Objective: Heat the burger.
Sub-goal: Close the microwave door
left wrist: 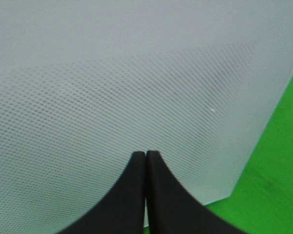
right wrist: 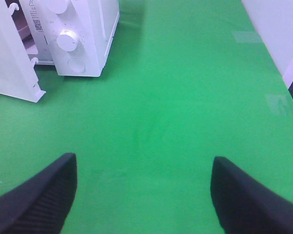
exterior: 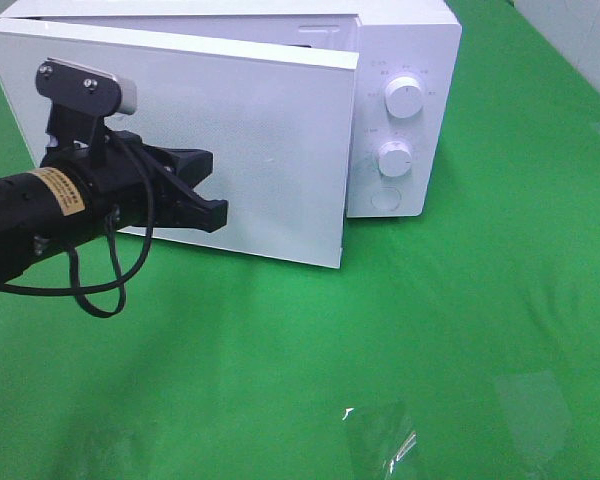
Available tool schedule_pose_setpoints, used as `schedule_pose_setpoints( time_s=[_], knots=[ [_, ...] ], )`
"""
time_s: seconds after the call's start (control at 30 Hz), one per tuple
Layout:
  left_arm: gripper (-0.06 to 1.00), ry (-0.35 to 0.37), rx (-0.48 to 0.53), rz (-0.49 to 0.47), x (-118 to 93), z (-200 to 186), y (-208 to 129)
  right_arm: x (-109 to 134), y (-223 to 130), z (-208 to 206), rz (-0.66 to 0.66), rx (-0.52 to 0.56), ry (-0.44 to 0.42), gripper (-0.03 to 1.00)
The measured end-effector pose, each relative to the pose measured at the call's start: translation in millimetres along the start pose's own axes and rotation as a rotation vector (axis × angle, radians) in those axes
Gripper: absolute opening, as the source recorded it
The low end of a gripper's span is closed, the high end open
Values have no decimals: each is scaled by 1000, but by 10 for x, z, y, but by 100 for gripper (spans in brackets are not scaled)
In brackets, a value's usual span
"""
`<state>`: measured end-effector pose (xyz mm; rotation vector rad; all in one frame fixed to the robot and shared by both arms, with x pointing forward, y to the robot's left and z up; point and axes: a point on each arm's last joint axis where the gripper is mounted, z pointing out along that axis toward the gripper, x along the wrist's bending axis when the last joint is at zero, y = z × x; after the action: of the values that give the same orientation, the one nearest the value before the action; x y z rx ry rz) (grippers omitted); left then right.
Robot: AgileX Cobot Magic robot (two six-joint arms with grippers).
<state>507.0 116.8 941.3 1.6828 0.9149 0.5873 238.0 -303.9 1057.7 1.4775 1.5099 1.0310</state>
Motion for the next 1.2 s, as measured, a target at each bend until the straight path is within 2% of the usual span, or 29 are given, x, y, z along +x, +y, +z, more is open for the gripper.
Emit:
schedule_pose_setpoints(
  time_s=[0.27, 0.77, 0.9, 1.2],
  knots=[
    [0, -28, 4, 8, -105, 214, 30, 0, 0, 0, 0, 0, 0, 72],
    [0, -25, -14, 9, -114, 417, 206, 0, 0, 0, 0, 0, 0, 72],
    [0, -39, 14, 10, -189, 505, 182, 0, 0, 0, 0, 0, 0, 72],
    [0, -85, -1, 19, -402, 678, 226, 0, 0, 0, 0, 0, 0, 72]
  ],
)
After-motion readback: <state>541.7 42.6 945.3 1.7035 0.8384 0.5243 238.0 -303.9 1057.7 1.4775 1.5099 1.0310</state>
